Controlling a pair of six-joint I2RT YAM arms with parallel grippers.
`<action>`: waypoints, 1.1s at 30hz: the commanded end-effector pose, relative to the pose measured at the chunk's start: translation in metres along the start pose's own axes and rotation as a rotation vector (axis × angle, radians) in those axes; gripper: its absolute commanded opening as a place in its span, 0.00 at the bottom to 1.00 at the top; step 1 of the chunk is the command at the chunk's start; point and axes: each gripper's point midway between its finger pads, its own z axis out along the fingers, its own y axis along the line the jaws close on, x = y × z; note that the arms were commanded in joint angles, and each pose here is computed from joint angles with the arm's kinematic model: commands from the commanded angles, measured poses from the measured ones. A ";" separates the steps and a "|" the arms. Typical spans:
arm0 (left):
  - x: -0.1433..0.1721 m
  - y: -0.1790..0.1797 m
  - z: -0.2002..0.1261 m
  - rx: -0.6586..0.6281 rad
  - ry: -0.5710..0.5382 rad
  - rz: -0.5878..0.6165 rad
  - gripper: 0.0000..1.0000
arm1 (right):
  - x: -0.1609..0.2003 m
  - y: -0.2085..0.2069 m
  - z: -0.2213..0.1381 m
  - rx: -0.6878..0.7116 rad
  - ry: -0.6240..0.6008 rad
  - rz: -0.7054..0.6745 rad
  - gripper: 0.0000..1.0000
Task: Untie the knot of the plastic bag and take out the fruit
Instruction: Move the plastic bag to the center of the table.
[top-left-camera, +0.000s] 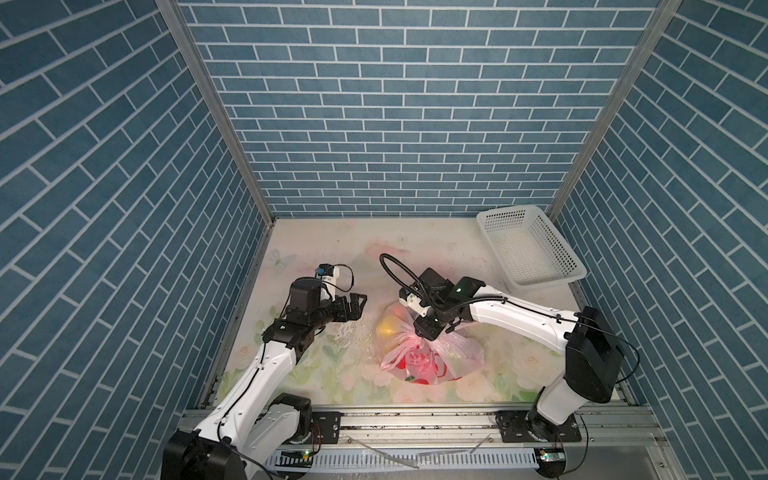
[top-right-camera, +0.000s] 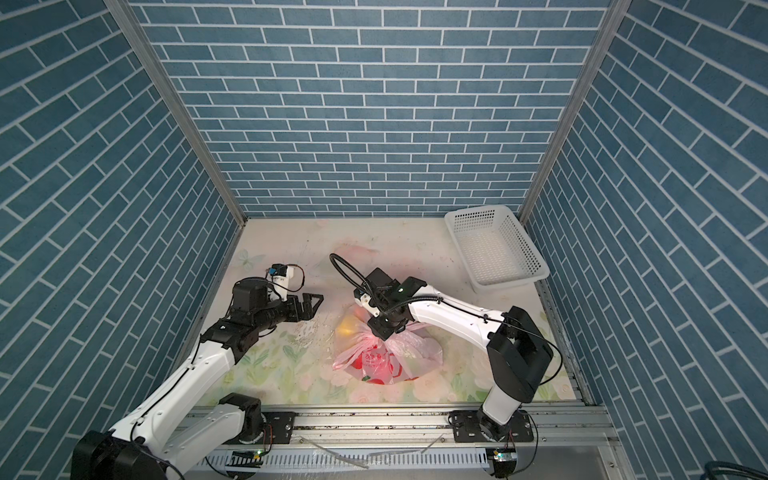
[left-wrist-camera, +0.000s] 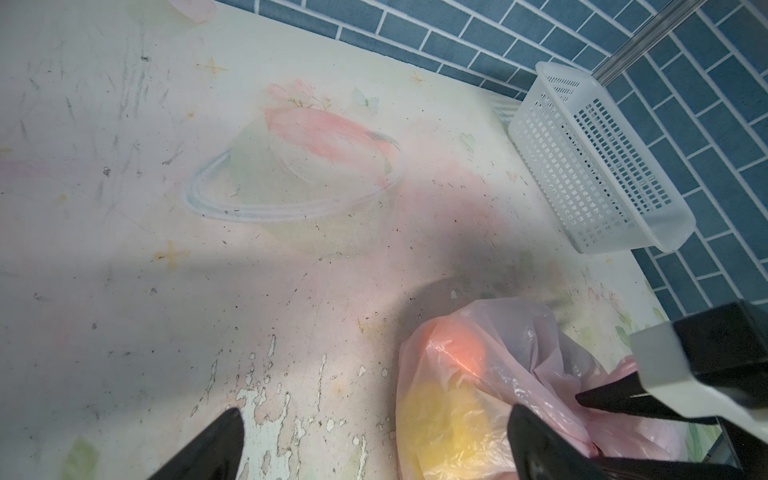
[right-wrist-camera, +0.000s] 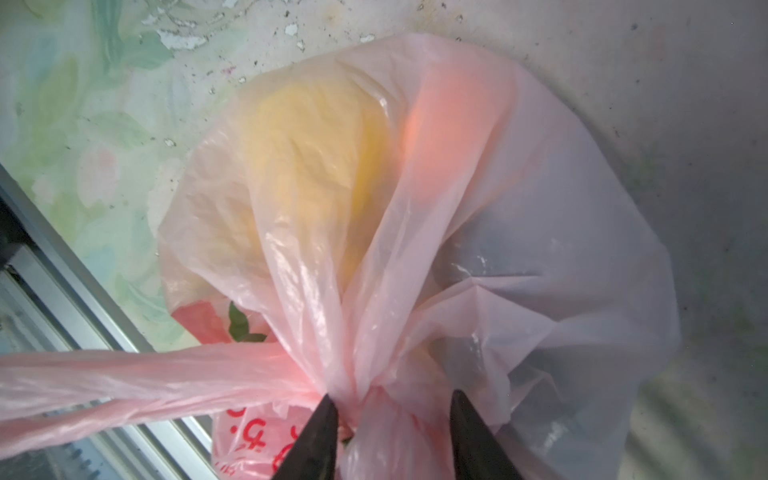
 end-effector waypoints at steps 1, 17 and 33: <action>0.009 0.002 -0.001 -0.005 0.023 0.001 1.00 | 0.008 -0.002 0.012 0.014 0.023 -0.019 0.29; 0.006 0.001 -0.001 -0.007 0.016 0.004 1.00 | -0.064 -0.024 -0.001 0.081 -0.177 -0.187 0.00; -0.004 -0.001 -0.003 -0.024 0.041 0.062 1.00 | -0.113 -0.035 -0.002 0.022 -0.211 -0.302 0.00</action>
